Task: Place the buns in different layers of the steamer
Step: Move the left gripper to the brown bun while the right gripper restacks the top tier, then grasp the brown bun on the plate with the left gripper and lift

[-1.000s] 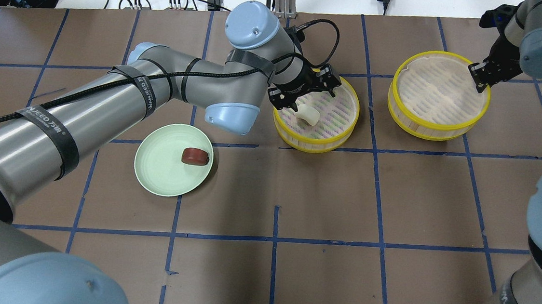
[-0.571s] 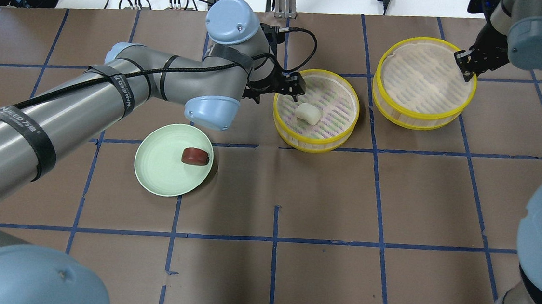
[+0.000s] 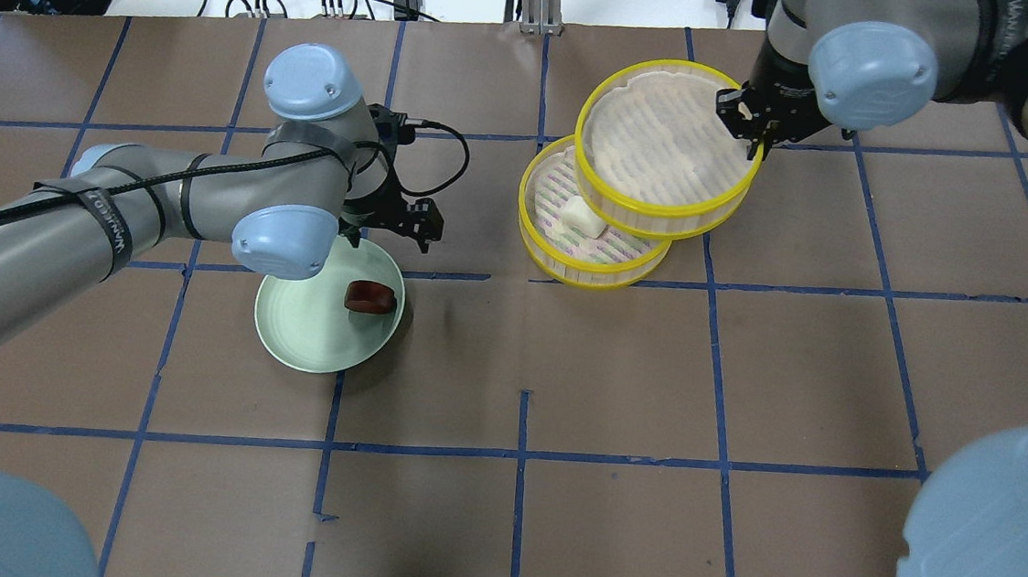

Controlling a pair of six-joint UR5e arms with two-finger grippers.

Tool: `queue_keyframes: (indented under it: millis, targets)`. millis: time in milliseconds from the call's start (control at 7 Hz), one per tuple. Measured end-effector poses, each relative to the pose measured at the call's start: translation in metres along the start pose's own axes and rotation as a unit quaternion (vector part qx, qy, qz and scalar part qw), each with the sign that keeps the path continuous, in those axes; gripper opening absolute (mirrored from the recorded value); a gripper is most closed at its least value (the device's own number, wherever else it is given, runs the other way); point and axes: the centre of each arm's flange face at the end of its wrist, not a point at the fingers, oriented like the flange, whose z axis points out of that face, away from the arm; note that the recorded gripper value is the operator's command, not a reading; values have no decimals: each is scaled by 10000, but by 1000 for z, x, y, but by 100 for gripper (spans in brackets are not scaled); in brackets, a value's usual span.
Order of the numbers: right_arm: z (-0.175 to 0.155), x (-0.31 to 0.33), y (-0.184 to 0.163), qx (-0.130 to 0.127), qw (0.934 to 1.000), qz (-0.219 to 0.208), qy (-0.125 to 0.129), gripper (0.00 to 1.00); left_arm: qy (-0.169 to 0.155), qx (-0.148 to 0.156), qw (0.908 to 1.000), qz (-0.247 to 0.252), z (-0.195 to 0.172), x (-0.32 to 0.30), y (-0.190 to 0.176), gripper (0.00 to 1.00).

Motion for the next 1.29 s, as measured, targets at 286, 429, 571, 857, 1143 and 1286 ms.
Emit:
queue_keyframes:
  millis: [286, 429, 571, 857, 1143, 1286]
  targets:
    - [15, -44, 22, -143, 9998, 154, 30, 12, -78, -273, 9995, -112, 20, -20, 18, 100]
    - [25, -50, 24, -209, 9996, 176, 53, 12, -72, -316, 9993, -175, 23, -22, 21, 100]
    - [31, -52, 25, -247, 9995, 185, 49, 13, -51, -308, 9991, -289, 23, -21, 21, 100]
    - [41, -54, 21, -163, 9997, 169, 23, 13, -61, -291, 9988, -391, 21, -21, 21, 55]
    - [45, -54, 17, -74, 9999, 137, 31, 14, -96, -285, 9988, -385, 20, -22, 21, 42]
    - [46, -53, 15, -41, 9999, 122, 39, 14, -94, -295, 9987, -400, 21, -22, 22, 32]
